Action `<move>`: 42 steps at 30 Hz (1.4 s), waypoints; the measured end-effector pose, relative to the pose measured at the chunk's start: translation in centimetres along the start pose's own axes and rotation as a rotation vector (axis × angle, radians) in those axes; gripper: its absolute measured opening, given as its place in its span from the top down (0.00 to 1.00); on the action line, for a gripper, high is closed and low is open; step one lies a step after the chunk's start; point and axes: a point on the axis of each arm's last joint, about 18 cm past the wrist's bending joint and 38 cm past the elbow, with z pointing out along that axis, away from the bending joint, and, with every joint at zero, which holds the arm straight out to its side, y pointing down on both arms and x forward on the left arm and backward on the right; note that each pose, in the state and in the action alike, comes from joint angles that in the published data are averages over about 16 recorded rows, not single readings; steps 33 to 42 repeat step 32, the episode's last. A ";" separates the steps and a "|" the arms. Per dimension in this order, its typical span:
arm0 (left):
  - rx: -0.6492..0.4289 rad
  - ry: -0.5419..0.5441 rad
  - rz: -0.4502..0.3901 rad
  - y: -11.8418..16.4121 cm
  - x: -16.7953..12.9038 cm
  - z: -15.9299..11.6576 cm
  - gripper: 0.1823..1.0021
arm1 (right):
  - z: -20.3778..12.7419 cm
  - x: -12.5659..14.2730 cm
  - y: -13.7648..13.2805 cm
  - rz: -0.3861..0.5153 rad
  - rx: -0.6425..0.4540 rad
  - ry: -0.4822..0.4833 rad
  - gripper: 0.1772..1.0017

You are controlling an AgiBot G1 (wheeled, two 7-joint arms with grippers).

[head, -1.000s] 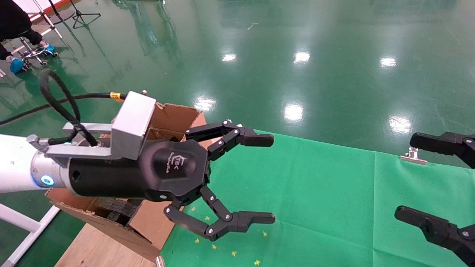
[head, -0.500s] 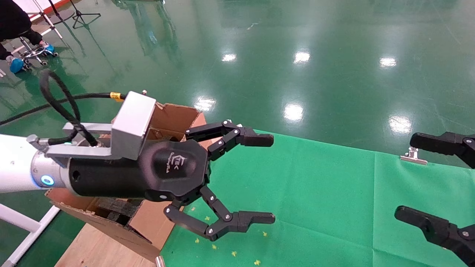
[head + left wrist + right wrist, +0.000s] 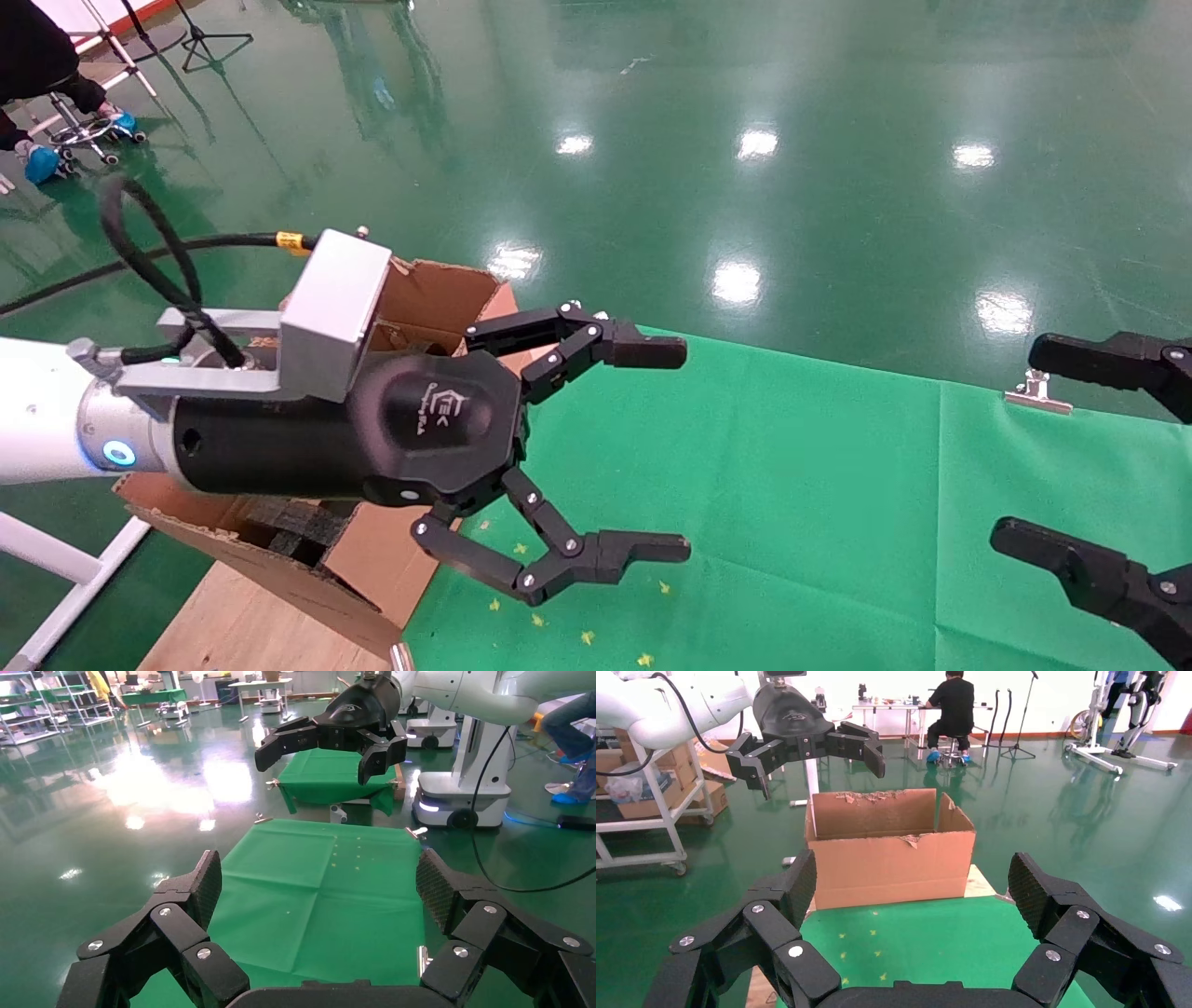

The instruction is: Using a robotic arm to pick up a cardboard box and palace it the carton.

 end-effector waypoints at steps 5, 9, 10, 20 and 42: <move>0.000 0.000 0.000 0.0 0.0 0.0 0.00 | 0.0 0.0 0.0 0.000 0.000 0.000 0.00; 0.000 0.000 0.000 0.0 0.0 0.0 0.00 | 0.0 0.0 0.0 0.000 0.000 0.000 0.00; 0.000 0.000 0.000 0.0 0.0 0.0 0.00 | 0.0 0.0 0.0 0.000 0.000 0.000 0.00; 0.000 0.000 0.000 0.0 0.0 0.0 0.00 | 0.0 0.0 0.0 0.000 0.000 0.000 0.00; 0.000 0.000 0.000 0.0 0.0 0.0 0.00 | 0.0 0.0 0.0 0.000 0.000 0.000 0.00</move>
